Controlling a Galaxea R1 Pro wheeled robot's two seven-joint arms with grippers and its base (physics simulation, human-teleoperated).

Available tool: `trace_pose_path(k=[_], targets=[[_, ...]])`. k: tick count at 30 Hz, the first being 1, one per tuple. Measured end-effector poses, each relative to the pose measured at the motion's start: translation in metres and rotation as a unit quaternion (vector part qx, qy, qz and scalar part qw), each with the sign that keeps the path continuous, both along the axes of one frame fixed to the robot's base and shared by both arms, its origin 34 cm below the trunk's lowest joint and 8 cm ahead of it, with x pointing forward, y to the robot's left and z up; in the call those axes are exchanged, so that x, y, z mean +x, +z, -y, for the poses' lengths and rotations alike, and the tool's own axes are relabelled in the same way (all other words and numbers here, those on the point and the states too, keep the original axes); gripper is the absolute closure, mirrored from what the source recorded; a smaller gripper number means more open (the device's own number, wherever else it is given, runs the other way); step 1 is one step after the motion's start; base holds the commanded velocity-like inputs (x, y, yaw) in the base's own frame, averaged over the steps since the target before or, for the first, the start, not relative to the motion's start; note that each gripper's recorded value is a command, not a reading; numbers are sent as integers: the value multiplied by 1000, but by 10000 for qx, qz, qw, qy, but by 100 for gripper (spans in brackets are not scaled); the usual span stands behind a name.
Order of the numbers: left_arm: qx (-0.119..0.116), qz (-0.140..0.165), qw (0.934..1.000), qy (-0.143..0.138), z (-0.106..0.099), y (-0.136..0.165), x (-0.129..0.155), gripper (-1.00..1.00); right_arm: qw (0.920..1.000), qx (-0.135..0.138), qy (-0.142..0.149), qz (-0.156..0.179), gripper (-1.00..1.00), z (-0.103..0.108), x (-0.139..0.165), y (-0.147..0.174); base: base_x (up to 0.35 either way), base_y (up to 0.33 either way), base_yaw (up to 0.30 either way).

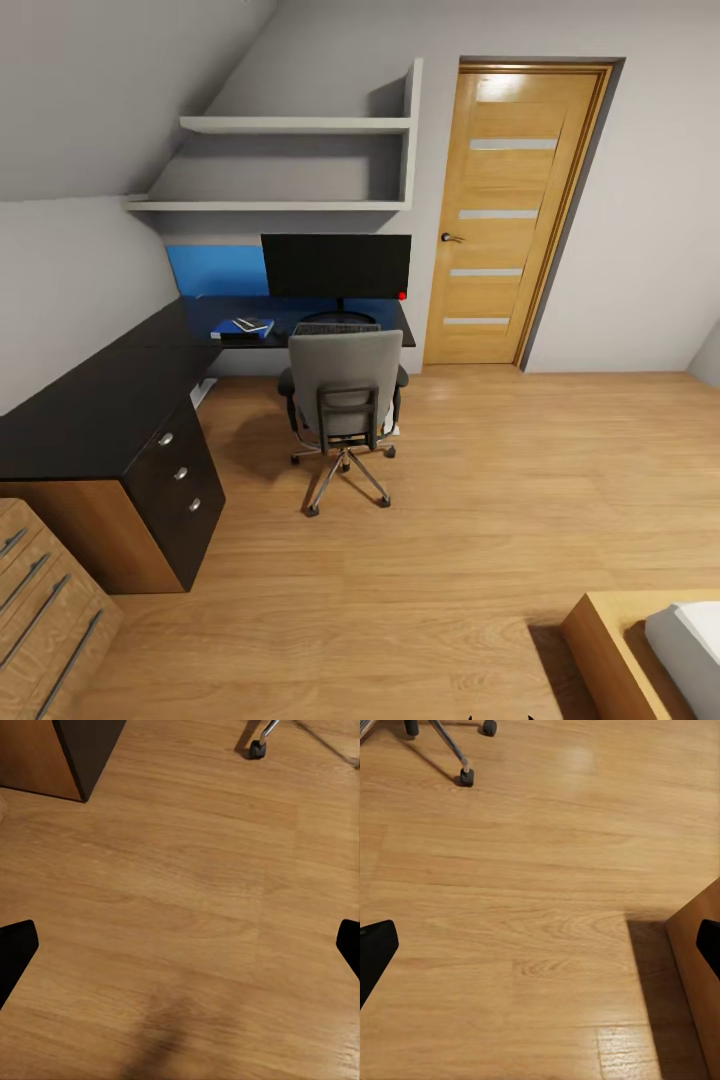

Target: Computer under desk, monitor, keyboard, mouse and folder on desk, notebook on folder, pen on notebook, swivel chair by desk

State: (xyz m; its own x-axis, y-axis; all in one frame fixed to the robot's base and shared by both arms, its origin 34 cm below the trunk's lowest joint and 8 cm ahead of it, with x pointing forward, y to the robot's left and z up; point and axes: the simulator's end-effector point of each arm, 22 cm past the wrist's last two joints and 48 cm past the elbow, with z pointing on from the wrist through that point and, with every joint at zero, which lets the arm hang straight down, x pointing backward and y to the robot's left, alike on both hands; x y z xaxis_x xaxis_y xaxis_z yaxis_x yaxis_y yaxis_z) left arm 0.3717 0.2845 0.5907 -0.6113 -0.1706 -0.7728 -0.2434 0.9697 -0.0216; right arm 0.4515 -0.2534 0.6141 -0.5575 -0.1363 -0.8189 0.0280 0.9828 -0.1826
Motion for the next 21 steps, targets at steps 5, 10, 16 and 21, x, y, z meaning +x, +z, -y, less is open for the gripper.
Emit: trace_pose_path(k=[5,10,16,21], targets=[[2,3,10000,4,0,0,0,-100,10000,0,0,0,-100,0,0,0,0,0,0],[0,2,10000,0,0,0,0,-100,10000,0,0,0,-100,0,0,0,0,0,0],[2,2,10000,0,0,0,0,-100,10000,0,0,0,-100,0,0,0,0,0,0],[1,1,10000,0,0,0,0,-100,10000,0,0,0,-100,0,0,0,0,0,0]])
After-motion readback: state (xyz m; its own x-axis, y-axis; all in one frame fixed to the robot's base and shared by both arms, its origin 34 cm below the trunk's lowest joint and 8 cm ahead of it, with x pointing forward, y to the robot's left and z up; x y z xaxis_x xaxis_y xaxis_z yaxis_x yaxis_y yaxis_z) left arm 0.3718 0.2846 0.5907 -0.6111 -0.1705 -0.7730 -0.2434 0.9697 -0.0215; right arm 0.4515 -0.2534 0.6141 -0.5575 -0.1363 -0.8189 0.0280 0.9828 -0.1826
